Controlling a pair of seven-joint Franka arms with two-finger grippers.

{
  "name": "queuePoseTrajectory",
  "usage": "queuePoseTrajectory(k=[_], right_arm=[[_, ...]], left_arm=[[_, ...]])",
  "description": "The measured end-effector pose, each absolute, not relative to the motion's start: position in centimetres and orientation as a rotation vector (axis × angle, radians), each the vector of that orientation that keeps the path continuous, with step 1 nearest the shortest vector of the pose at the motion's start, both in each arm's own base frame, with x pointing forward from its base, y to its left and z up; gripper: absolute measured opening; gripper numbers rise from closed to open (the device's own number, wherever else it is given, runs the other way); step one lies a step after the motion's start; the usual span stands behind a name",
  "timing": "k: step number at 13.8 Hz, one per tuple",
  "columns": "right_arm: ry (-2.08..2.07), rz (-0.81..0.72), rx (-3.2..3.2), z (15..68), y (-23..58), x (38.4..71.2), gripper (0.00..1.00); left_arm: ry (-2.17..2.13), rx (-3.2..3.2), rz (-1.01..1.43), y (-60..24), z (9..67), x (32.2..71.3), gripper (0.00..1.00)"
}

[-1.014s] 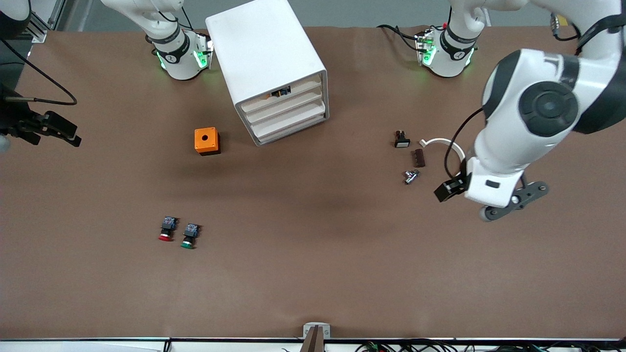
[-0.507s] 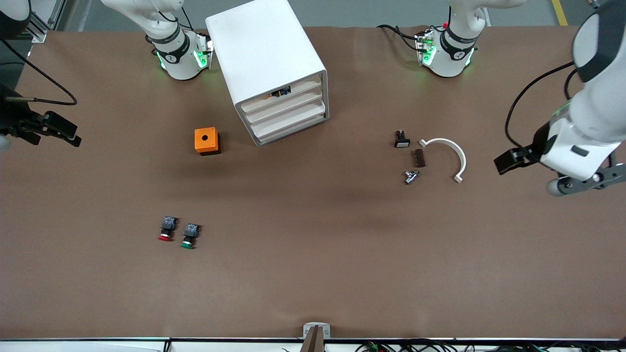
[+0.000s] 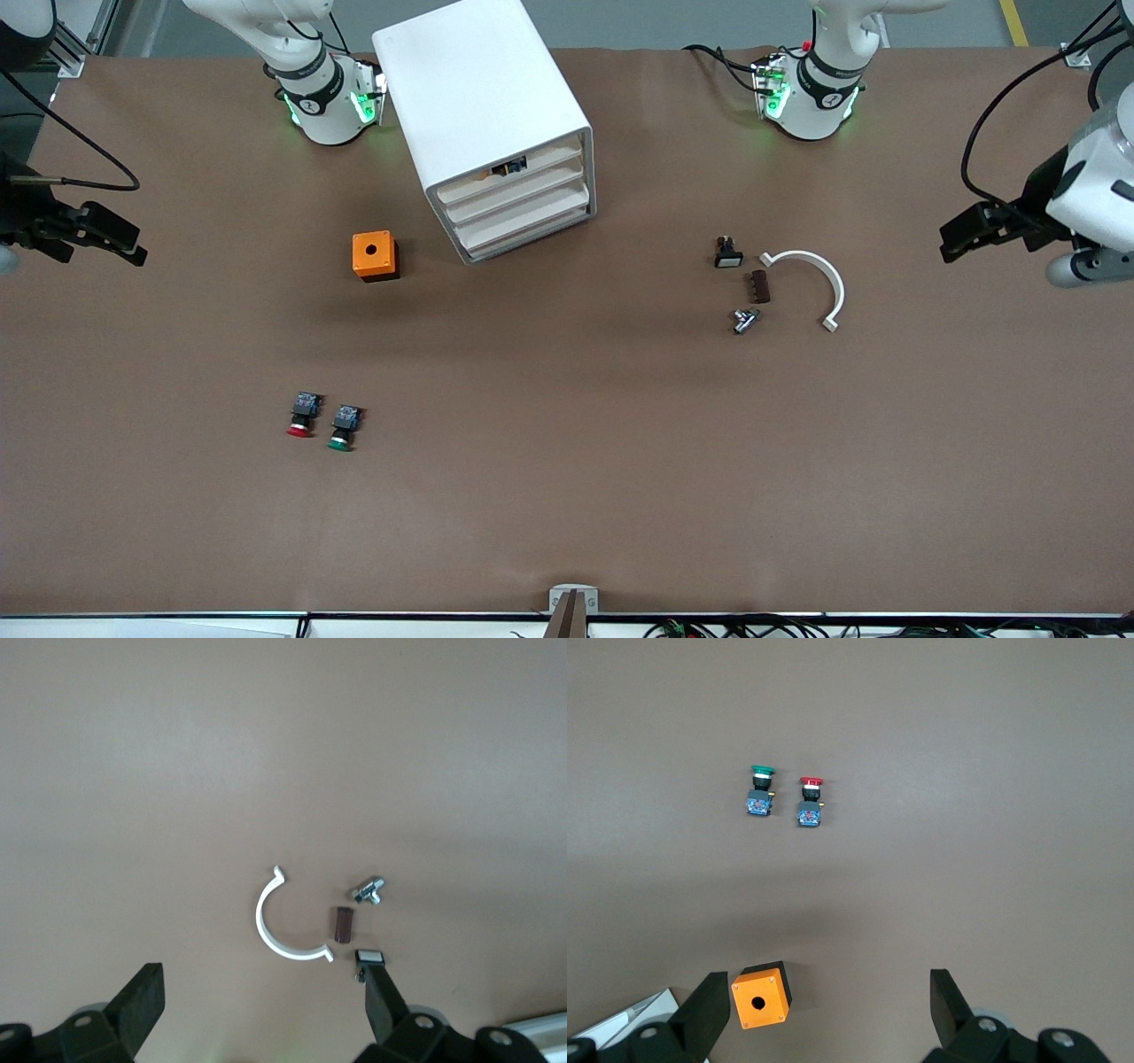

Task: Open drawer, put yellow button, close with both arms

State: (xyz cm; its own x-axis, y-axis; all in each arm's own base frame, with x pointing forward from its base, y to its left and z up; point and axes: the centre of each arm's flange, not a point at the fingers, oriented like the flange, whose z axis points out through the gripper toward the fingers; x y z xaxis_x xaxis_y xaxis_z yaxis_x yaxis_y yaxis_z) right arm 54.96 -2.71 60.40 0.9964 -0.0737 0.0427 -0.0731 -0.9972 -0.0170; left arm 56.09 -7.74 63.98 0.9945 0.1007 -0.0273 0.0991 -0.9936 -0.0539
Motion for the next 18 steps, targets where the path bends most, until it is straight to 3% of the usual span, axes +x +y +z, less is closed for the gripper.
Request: queuePoseTrajectory(k=[18], right_arm=[[0.115,-0.066,-3.123,60.4,-2.7,55.0,1.0]], left_arm=[[-0.003,-3.103,0.059,-9.1,64.1,53.8,1.0]])
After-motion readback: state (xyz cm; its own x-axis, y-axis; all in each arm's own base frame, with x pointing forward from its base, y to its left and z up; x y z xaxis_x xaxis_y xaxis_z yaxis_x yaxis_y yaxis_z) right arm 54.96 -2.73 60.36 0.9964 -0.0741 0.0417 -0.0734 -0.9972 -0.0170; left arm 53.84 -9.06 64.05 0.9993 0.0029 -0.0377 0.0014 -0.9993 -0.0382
